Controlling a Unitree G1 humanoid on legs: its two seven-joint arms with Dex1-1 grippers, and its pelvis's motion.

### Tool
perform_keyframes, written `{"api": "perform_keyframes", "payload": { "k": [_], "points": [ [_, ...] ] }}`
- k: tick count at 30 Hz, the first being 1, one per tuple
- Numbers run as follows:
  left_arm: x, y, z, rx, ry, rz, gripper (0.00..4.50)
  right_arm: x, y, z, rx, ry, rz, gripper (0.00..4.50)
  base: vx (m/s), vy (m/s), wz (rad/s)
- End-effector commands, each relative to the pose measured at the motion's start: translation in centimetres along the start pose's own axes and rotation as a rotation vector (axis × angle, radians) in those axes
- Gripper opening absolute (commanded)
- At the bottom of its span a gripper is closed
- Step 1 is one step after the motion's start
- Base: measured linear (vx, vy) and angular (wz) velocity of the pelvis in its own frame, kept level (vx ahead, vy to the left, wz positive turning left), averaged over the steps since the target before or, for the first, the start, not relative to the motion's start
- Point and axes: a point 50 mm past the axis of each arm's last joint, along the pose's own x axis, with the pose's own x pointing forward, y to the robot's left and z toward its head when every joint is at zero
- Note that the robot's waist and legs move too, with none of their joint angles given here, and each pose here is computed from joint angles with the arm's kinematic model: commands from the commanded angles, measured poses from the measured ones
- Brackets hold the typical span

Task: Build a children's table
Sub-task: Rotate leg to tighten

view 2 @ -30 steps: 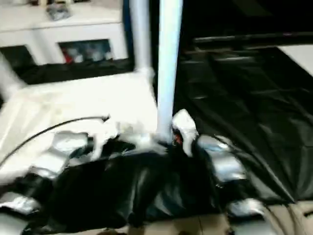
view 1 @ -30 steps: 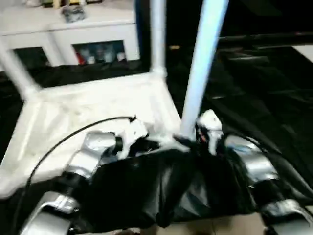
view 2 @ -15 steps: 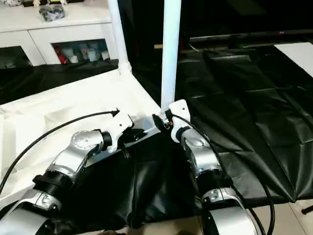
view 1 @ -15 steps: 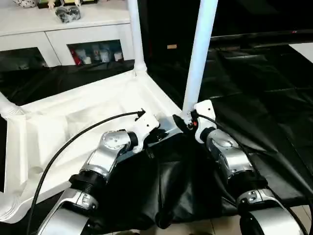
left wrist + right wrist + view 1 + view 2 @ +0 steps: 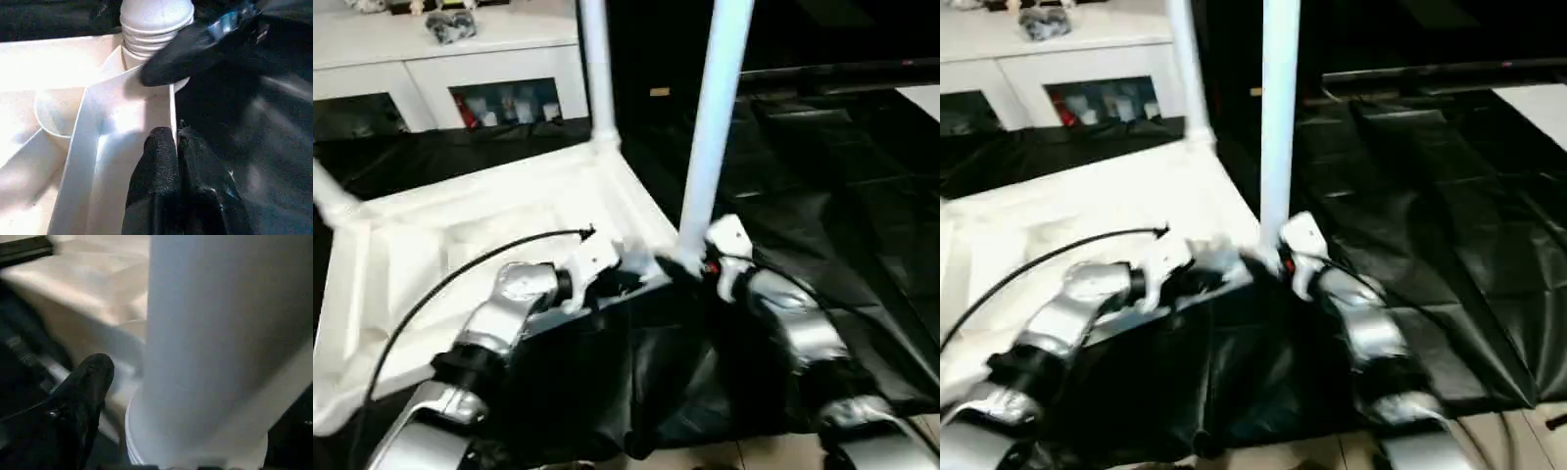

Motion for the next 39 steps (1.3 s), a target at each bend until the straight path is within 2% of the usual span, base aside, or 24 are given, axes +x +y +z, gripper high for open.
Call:
{"api": "perform_keyframes", "payload": {
  "k": [1, 3, 6, 9, 23, 25, 29, 30, 31, 33, 34, 35, 39],
  "points": [
    [0.6, -0.4, 2.2, 0.095, -0.069, -0.06, 0.0, 1.1, 2.3, 0.2, -0.012, -0.001, 0.199, 4.07, 0.0, 0.0, 0.0],
    [0.4, -0.4, 2.1, 0.097, -0.067, -0.074, 0.0, 0.7, 2.5, 0.2, -0.018, 0.007, 0.245, 4.07, 0.0, 0.0, 0.0],
    [-0.3, -0.6, 1.7, 0.096, -0.054, -0.123, 0.0, -0.8, 3.3, 0.0, -0.043, 0.051, 0.413, 4.07, 0.0, 0.0, 0.0],
    [-0.7, -0.6, 1.5, 0.092, -0.044, -0.135, 0.0, -1.4, 3.7, -0.2, -0.032, 0.084, 0.489, 4.07, 0.0, 0.0, 0.0],
    [-1.2, -0.8, 1.1, 0.076, -0.035, -0.158, 0.0, -1.6, 4.4, -0.2, 0.025, 0.084, 0.551, 2.97, 0.0, 0.0, 0.0],
    [-1.1, -0.8, 1.1, 0.072, -0.038, -0.152, 0.0, -1.5, 4.4, -0.2, 0.03, 0.076, 0.54, 2.92, 0.0, 0.0, 0.0],
    [-0.3, -0.4, 1.2, 0.049, -0.037, -0.064, 0.0, -0.1, 3.4, 0.0, 0.077, 0.019, 0.345, 2.76, 0.0, 0.0, 0.0],
    [0.5, 0.2, 1.3, 0.033, -0.025, 0.026, 0.0, 1.1, 2.8, 0.0, 0.111, 0.007, 0.194, 2.75, 0.0, 0.0, 0.0],
    [0.8, 0.4, 1.3, 0.026, -0.019, 0.06, 0.0, 1.5, 2.7, -0.1, 0.123, 0.008, 0.152, 2.74, 0.0, 0.0, 0.0],
    [2.0, 0.8, 1.6, 0.006, -0.024, 0.142, 0.0, 3.0, 2.8, -0.3, 0.146, 0.021, 0.042, 2.73, 0.0, 0.0, 0.0],
    [2.0, 0.8, 1.6, 0.006, -0.024, 0.142, 0.0, 3.0, 2.8, -0.3, 0.146, 0.021, 0.042, 2.73, 0.0, 0.0, 0.0],
    [3.0, 0.9, 2.0, -0.006, -0.031, 0.191, 0.0, 4.3, 3.2, -0.4, 0.158, 0.045, -0.043, 2.73, 0.0, 0.0, 0.0],
    [4.6, 1.1, 2.6, -0.026, -0.017, 0.287, 0.0, 6.6, 3.7, -0.3, 0.202, 0.069, -0.211, 2.73, 0.0, 0.0, 0.0]
  ]
}}
